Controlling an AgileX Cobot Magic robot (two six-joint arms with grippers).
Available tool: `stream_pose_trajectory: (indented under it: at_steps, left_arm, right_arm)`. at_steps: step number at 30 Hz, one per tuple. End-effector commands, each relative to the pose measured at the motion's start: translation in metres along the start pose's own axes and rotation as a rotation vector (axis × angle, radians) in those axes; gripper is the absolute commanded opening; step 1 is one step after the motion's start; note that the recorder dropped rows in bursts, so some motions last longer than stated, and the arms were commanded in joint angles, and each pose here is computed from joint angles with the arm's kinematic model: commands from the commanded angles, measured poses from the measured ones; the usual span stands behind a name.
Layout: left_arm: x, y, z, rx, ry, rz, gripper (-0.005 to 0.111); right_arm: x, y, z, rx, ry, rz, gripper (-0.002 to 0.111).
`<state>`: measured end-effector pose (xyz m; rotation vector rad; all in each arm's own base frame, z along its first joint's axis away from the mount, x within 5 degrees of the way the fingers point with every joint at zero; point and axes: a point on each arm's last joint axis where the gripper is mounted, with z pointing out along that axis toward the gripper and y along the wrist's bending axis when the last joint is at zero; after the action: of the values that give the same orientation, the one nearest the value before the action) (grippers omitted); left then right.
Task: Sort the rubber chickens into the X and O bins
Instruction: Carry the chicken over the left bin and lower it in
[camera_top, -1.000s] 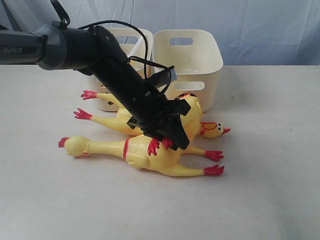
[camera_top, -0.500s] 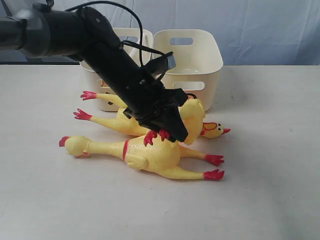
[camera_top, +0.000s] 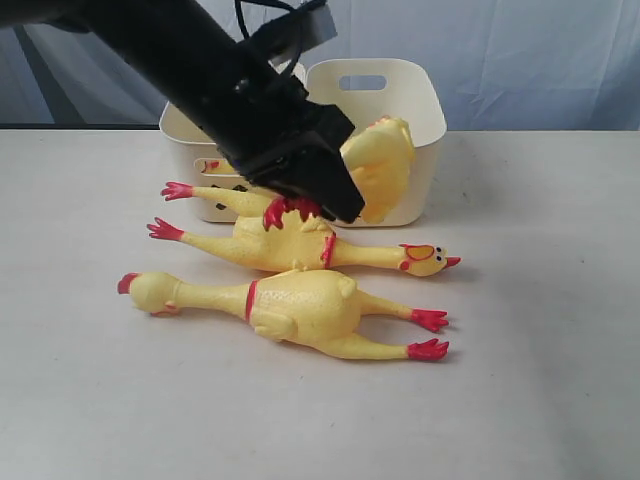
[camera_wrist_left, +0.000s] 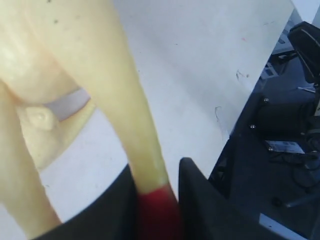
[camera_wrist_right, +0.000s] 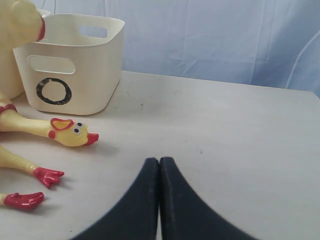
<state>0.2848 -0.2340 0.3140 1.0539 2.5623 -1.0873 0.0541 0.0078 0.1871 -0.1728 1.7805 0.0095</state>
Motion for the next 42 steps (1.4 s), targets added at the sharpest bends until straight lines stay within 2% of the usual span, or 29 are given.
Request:
stream_pose_trajectory:
  at_steps: [1,4,8,9,11,16,20,29,34,42]
  left_arm:
    - [-0.004,-0.012,-0.02,-0.056,-0.046,0.07,0.0]
    - [-0.01,-0.011,-0.028,-0.132,-0.096,0.11,0.0]
    - [-0.021,-0.003,-0.04,-0.305,-0.158,0.182,0.0]
    - [-0.025,0.005,-0.045,-0.38,-0.197,0.165,0.0]
    - [-0.028,0.017,-0.055,-0.458,-0.249,0.166,0.0]
    - [-0.035,0.055,-0.086,-0.585,-0.39,0.147,0.0]
    - [-0.04,0.085,-0.084,-0.649,-0.404,0.211,0.0]
    - [-0.047,0.13,-0.046,-0.678,-0.372,0.179,0.0]
    - [-0.05,0.143,-0.037,-0.706,-0.388,0.181,0.0]
    - [-0.053,0.15,-0.045,-0.775,-0.425,0.213,0.0]
  right_arm:
    - [0.001,0.0,0.0,0.006,-0.006,0.004,-0.001]
    - [0.001,0.0,0.0,0.006,-0.006,0.004,-0.001]
    - [0.001,0.0,0.0,0.006,-0.006,0.004,-0.001]
    - [0.001,0.0,0.0,0.006,-0.006,0.004,-0.001]
    - [0.001,0.0,0.0,0.006,-0.006,0.004,-0.001]
    - [0.001,0.0,0.0,0.006,-0.006,0.004,-0.001]
    - [0.001,0.0,0.0,0.006,-0.006,0.004,-0.001]
    - [0.001,0.0,0.0,0.006,-0.006,0.004,-0.001]
    - [0.001,0.0,0.0,0.006,-0.006,0.004,-0.001]
    - [0.001,0.0,0.0,0.006,-0.006,0.004,-0.001]
